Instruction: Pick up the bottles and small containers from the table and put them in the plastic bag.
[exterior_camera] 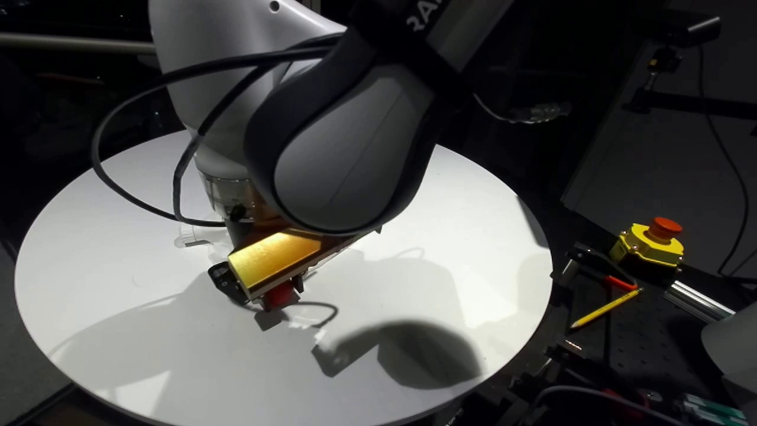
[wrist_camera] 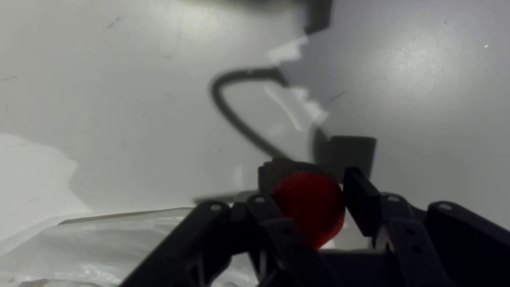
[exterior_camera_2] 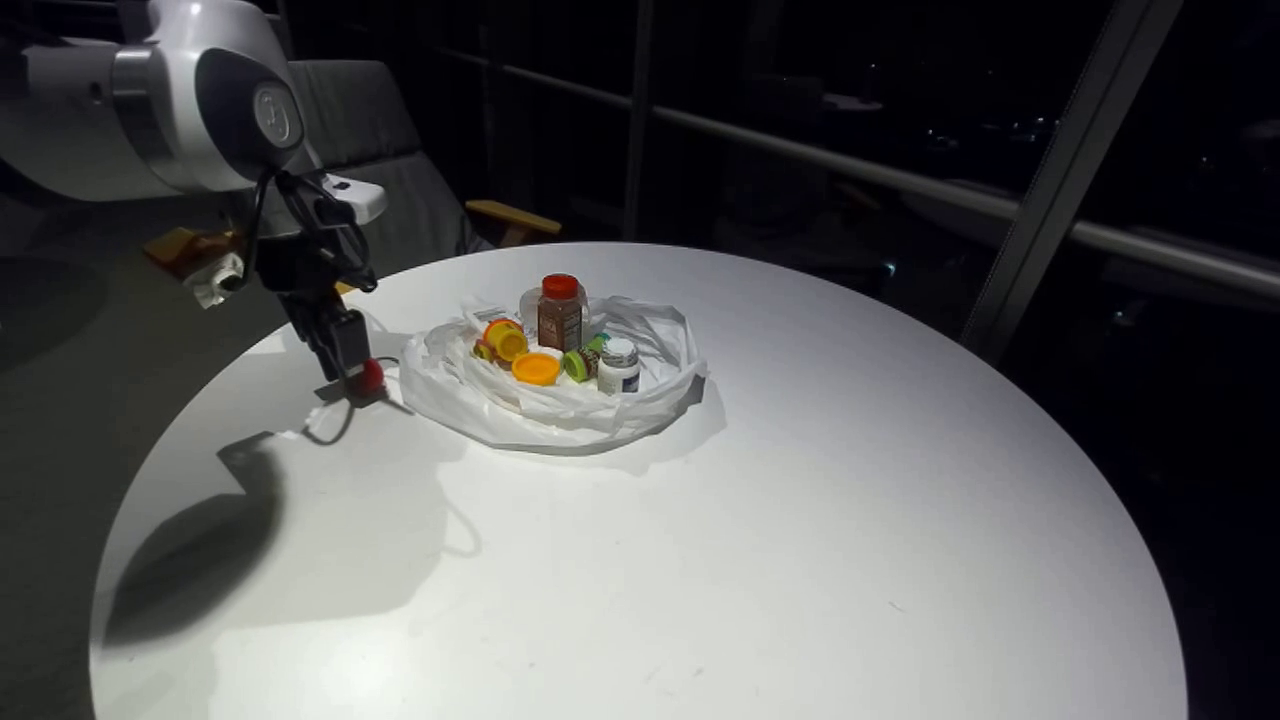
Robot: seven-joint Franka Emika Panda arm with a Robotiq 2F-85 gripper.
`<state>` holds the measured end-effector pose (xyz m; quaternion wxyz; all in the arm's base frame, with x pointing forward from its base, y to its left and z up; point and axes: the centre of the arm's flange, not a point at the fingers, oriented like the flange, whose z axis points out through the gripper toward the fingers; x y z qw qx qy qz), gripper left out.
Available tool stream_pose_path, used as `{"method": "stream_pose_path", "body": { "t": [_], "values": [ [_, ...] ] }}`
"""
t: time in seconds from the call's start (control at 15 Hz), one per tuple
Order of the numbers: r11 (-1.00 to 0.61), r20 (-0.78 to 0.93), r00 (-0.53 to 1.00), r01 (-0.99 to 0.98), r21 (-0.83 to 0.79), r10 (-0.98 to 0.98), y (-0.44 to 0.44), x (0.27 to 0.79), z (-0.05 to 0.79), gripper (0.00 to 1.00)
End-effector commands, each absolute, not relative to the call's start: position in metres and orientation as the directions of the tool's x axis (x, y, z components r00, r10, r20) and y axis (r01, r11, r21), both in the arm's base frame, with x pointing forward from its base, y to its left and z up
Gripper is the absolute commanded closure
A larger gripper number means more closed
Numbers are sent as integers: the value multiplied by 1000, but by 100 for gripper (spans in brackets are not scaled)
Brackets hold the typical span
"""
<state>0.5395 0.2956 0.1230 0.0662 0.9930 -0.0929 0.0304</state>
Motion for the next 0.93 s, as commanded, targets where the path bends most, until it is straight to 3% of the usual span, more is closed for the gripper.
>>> {"method": "stream_pose_path", "body": {
  "t": [0.0, 0.27, 0.47, 0.87],
  "values": [
    [-966, 137, 972, -213, 148, -193, 306, 540, 158, 77],
    [-934, 314, 916, -314, 170, -251, 311, 549, 226, 77],
    [-886, 425, 844, -431, 174, -327, 294, 585, 253, 77],
    [-768, 514, 730, -610, 194, -450, 239, 657, 234, 77]
  ]
}}
